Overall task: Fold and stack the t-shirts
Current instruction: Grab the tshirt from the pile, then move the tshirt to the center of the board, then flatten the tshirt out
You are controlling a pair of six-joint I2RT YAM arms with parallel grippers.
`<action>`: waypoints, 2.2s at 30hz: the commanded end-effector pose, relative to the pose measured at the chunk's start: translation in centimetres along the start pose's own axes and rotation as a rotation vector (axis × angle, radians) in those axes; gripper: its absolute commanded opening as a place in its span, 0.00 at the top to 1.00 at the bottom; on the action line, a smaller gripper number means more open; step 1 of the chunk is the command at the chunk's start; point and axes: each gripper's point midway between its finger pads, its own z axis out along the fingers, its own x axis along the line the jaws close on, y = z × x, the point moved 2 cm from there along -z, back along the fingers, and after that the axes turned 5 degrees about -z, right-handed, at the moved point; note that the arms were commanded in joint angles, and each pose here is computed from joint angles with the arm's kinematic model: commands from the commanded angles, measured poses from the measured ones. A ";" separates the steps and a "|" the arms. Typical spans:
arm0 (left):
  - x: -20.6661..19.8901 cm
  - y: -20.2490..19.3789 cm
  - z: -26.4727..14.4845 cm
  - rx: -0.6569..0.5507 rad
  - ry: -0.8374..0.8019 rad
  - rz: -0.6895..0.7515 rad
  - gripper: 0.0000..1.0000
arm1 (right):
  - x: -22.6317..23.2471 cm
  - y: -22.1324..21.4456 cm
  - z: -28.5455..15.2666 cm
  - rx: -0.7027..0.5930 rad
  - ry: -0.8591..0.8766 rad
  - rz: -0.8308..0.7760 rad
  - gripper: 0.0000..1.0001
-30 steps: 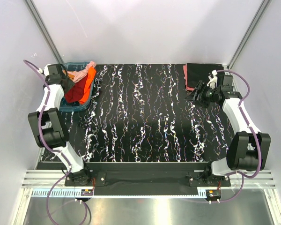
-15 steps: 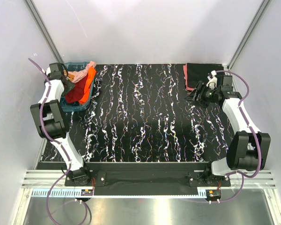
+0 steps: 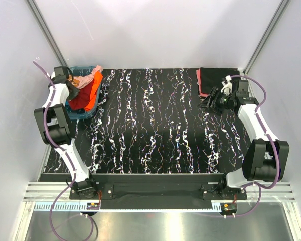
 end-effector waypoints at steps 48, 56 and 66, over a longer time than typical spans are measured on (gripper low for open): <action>-7.9 -9.6 -37.9 -0.059 -0.719 0.131 0.06 | 7.3 -11.2 -7.9 0.247 -0.164 -0.154 0.00; -2.9 -21.0 -31.9 0.209 -0.740 0.265 0.25 | 10.2 -17.1 -2.6 0.383 -0.063 -0.212 0.00; -1.8 -32.4 -27.7 0.487 -0.627 0.498 0.17 | 7.3 -21.3 5.1 0.434 -0.150 -0.164 0.31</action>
